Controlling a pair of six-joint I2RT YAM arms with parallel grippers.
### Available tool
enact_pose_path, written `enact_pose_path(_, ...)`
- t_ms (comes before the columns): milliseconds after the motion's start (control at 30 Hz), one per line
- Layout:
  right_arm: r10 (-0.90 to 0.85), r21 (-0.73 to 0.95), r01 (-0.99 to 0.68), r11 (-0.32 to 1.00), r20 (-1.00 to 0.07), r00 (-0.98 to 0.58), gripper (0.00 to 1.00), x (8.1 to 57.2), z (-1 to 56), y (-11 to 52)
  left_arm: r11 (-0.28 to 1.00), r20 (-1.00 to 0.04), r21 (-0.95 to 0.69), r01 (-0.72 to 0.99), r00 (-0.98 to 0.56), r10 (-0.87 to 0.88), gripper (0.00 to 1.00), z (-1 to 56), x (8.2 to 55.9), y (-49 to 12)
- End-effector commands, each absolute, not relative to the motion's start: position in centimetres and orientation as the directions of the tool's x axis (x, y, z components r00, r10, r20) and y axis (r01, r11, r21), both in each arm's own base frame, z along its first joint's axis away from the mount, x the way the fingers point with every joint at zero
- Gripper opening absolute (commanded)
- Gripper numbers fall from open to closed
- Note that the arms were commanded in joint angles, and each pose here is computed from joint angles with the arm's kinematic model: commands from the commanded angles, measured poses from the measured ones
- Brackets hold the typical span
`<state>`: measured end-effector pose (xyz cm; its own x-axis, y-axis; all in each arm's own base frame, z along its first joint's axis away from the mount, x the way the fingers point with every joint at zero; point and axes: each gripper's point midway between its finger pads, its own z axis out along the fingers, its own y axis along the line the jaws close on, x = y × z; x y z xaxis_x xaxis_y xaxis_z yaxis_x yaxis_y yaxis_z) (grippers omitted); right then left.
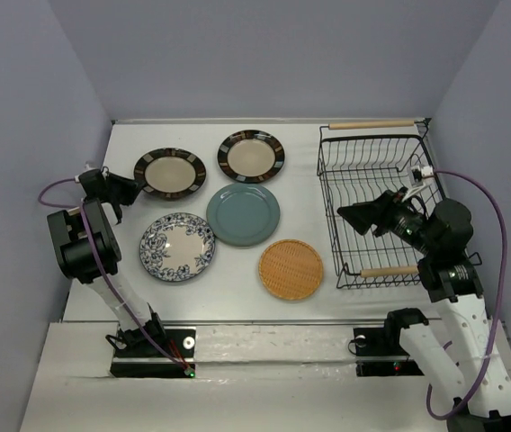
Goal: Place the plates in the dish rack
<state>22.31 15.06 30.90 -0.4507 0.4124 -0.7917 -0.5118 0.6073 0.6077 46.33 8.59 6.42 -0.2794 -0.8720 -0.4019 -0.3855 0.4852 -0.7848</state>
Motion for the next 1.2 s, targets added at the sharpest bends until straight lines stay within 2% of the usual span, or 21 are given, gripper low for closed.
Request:
enact_pose_path(0,0.401,0.578,-0.589,0.565,-0.816,-0.416,0.78,22.1,33.1,15.7,0.524,-0.465,-0.790,-0.318,-0.246,-0.851,0.06,9.2,46.1,8.5)
enact_pose_path(167,0.379,0.604,-0.660,0.446,-0.796,-0.472,0.78,21.7,34.6,17.6,0.526,-0.505,-0.843,-0.112,-0.168,-0.846,0.06,17.2,46.0,7.2)
enact_pose_path(333,0.375,0.626,-0.667,0.404,-0.779,-0.503,0.79,22.7,35.3,19.7,0.496,-0.501,-0.865,0.070,-0.096,-0.860,0.06,24.1,44.3,5.6)
enact_pose_path(567,0.268,0.633,-0.682,0.365,-0.773,-0.575,0.83,25.2,34.7,28.7,0.447,-0.487,-0.834,0.323,-0.051,-0.872,0.06,33.2,40.2,2.4)
enact_pose_path(833,0.285,0.630,-0.626,0.460,-0.772,-0.568,0.89,31.4,33.8,31.2,0.384,-0.502,-0.801,0.459,-0.165,-0.849,0.06,35.4,34.3,-4.3)
enact_pose_path(1000,0.256,0.617,-0.625,0.478,-0.779,-0.572,0.91,33.1,32.7,32.2,0.323,-0.513,-0.793,0.517,-0.281,-0.811,0.06,35.5,31.2,-8.0)
enact_pose_path(1167,0.237,0.601,-0.638,0.482,-0.790,-0.565,0.91,33.7,32.2,32.7,0.299,-0.549,-0.765,0.571,-0.335,-0.766,0.06,36.2,28.6,-10.5)
